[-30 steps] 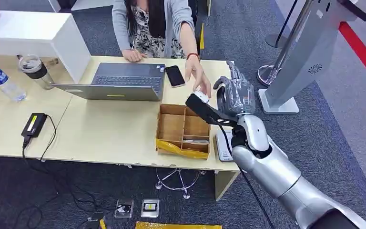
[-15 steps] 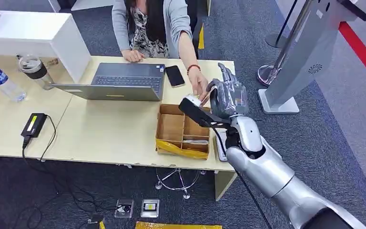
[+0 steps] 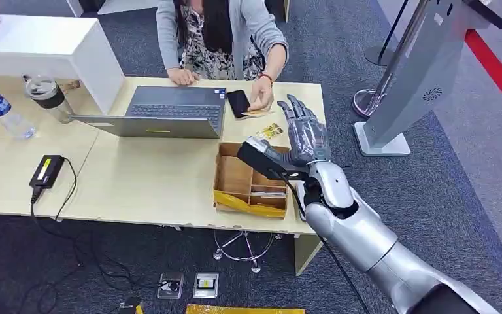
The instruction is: Pass the card to the sensor for recognition and then transmit it.
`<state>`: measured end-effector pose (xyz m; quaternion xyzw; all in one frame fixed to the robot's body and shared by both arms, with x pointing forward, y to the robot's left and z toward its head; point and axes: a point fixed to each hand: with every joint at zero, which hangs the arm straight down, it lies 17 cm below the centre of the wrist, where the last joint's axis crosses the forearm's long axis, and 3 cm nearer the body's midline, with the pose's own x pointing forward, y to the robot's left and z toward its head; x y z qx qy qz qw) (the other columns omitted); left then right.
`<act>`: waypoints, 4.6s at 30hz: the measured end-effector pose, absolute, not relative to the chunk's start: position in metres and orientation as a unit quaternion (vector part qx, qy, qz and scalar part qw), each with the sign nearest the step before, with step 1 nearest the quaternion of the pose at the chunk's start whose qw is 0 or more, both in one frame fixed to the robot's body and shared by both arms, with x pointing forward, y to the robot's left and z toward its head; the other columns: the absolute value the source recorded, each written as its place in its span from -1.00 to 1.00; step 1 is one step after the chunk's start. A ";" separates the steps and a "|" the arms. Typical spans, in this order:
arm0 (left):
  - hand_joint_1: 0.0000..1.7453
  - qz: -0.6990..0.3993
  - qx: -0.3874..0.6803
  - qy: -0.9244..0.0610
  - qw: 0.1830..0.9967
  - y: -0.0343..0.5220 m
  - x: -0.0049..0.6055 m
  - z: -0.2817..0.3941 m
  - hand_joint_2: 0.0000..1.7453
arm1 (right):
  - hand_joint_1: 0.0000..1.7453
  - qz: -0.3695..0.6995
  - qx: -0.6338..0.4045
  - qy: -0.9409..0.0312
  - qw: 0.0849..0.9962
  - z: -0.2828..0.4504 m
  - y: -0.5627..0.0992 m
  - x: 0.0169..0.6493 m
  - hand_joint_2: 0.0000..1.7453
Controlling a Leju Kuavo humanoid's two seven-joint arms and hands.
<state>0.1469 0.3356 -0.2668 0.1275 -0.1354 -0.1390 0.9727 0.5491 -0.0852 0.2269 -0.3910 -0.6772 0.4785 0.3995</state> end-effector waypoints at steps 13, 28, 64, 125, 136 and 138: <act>-1.00 -0.125 0.131 -0.128 0.975 0.343 0.126 -0.271 -1.00 | -1.00 0.477 -0.467 -0.624 0.406 0.222 -0.139 0.522 1.00; -1.00 -0.076 0.148 -0.123 0.978 0.359 0.111 -0.272 -1.00 | -1.00 0.398 -0.403 -0.719 0.402 0.268 -0.128 0.431 1.00; -1.00 -0.034 0.154 -0.121 0.980 0.355 0.112 -0.272 -1.00 | -1.00 0.448 -0.438 -0.677 0.387 0.179 -0.074 0.404 1.00; -1.00 -0.051 0.141 -0.121 0.981 0.349 0.112 -0.273 -1.00 | -1.00 0.571 -0.466 -0.587 0.335 0.130 -0.017 0.426 1.00; -1.00 -0.058 0.139 -0.121 0.981 0.347 0.111 -0.273 -1.00 | -1.00 0.576 -0.474 -0.567 0.349 0.118 -0.029 0.437 1.00; -1.00 -0.059 0.138 -0.121 0.981 0.347 0.111 -0.273 -1.00 | -1.00 0.576 -0.475 -0.565 0.351 0.117 -0.030 0.438 1.00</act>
